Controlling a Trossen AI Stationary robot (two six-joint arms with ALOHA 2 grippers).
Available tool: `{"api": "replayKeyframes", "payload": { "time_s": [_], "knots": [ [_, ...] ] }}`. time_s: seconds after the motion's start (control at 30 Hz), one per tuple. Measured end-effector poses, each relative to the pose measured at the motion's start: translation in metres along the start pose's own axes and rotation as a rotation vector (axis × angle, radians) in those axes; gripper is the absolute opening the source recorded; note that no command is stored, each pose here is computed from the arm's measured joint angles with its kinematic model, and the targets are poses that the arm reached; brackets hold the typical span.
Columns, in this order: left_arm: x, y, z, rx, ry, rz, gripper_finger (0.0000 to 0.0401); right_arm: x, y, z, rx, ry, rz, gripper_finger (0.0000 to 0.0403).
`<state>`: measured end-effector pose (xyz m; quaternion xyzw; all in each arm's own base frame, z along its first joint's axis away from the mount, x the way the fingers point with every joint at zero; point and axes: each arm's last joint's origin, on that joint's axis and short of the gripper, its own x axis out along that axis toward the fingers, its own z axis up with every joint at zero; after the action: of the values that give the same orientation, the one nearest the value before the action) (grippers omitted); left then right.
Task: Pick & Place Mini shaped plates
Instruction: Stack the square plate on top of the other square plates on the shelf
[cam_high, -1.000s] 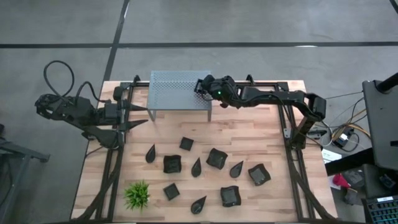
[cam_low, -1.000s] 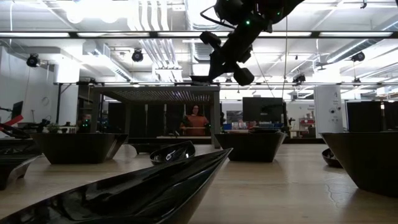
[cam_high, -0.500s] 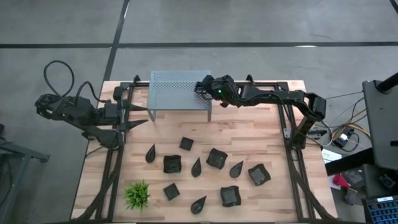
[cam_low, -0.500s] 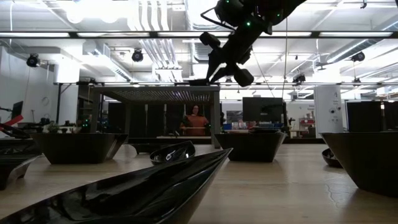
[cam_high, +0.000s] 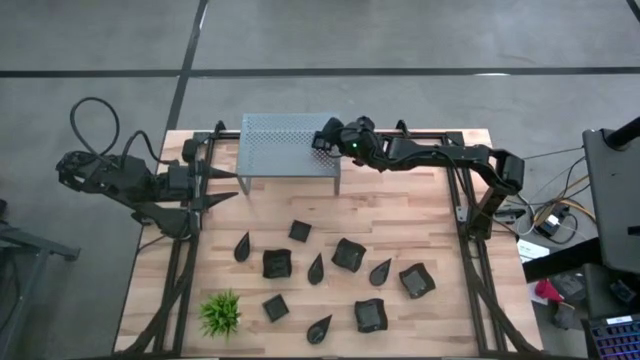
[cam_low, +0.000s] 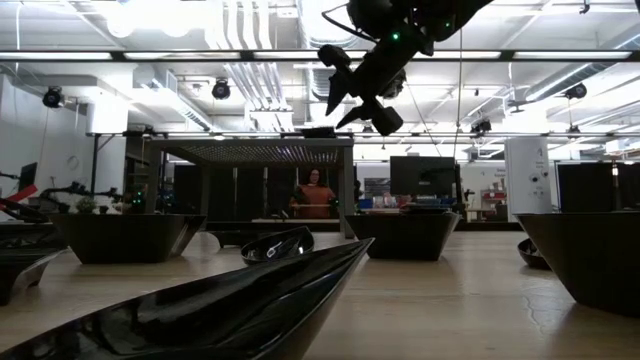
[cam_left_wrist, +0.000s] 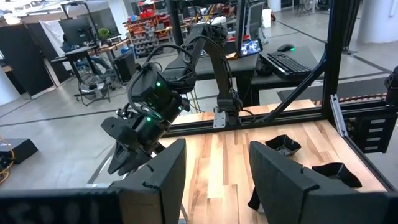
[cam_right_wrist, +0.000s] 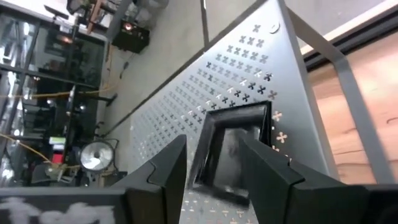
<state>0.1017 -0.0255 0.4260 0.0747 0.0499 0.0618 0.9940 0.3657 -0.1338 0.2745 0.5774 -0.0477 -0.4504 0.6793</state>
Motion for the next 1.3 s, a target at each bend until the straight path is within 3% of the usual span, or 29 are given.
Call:
{"api": "replayKeyframes", "payload": {
  "time_s": [0.17, 0.47, 0.67, 0.97, 1.17, 1.3],
  "knots": [
    [0.000, 0.000, 0.000, -0.001, 0.000, 0.000, 0.0174, -0.002, 0.003, -0.002, -0.060, 0.007, 0.013, 0.0140],
    [0.003, -0.002, 0.000, -0.009, 0.010, -0.001, 0.0174, -0.023, 0.034, -0.009, -0.339, 0.096, 0.142, 0.0118],
    [0.015, -0.009, -0.005, -0.165, 0.070, 0.000, 0.0174, -0.040, 0.048, -0.027, -0.410, 0.186, 0.228, 0.0101],
    [0.033, -0.021, -0.028, -0.421, 0.312, 0.062, 0.0174, -0.079, 0.056, -0.066, -0.519, 0.281, 0.331, 0.0085],
    [0.051, -0.028, -0.037, -0.473, 0.391, 0.117, 0.0174, -0.110, 0.061, -0.081, -0.535, 0.329, 0.402, 0.0085],
    [0.066, -0.031, -0.043, -0.569, 0.448, 0.140, 0.0174, -0.135, 0.065, -0.085, -0.565, 0.354, 0.463, 0.0089]
  ]
}}
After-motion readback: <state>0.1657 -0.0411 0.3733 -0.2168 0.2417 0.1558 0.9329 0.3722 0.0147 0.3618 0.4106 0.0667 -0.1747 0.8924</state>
